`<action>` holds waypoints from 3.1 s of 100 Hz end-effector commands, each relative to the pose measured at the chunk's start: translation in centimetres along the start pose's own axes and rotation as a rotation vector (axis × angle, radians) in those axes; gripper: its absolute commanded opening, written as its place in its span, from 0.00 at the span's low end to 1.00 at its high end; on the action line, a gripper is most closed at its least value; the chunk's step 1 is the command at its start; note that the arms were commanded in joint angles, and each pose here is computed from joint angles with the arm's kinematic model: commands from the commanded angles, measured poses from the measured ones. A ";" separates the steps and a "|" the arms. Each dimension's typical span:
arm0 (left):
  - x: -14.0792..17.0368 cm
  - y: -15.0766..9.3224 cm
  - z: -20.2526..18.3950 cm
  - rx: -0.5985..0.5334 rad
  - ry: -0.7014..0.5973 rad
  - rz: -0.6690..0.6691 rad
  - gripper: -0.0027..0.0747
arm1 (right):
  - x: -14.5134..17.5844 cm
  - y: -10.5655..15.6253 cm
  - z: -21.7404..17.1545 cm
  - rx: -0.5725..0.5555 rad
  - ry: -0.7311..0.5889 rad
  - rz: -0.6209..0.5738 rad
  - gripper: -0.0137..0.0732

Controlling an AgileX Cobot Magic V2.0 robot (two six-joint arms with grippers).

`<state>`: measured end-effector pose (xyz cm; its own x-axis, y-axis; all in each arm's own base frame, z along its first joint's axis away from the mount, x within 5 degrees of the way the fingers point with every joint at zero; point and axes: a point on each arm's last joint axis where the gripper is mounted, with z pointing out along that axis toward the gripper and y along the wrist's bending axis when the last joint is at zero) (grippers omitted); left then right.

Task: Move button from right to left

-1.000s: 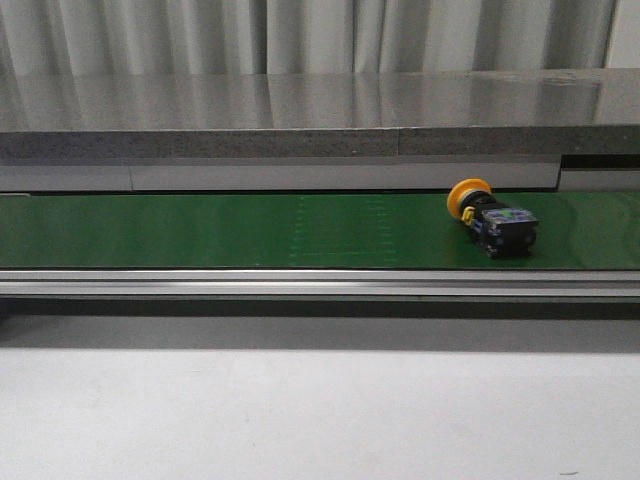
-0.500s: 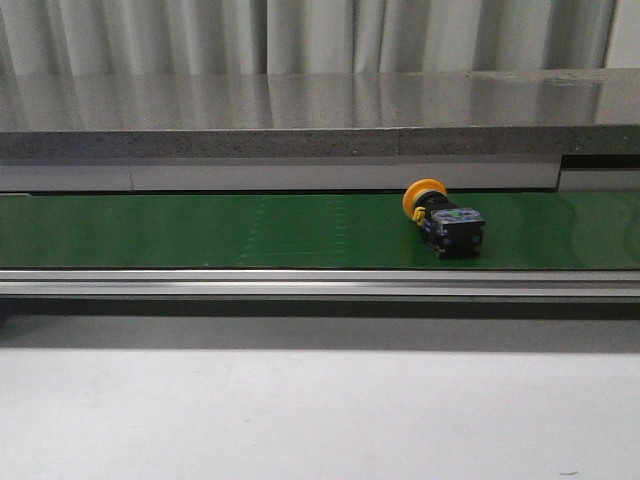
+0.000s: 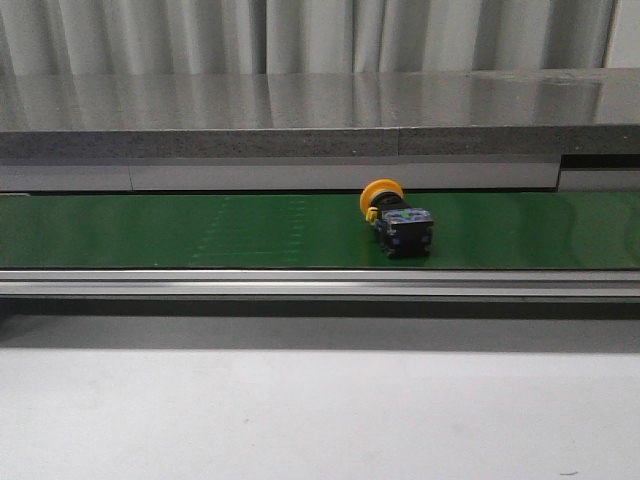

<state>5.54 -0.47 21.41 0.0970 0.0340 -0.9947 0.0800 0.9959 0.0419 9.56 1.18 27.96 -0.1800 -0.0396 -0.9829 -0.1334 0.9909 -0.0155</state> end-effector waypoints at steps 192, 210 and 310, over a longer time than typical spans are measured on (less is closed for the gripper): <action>-9.5 -0.3 16.9 0.019 0.759 -0.113 0.79 | -1.3 -0.3 -0.2 0.029 -0.073 0.004 0.08; -9.1 -2.4 18.1 0.107 0.790 -0.116 0.79 | -1.3 -0.3 -0.2 0.029 -0.073 0.004 0.08; -4.0 -8.6 27.2 0.241 0.959 -0.009 0.79 | -1.3 -0.3 -0.2 0.029 -0.073 0.004 0.08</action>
<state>31.17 -11.18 25.24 -0.8111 0.1882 -0.5538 0.2682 0.9611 -0.0662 9.56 1.20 27.87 -0.1854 -0.0381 -0.9819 -0.1358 0.9907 -0.0128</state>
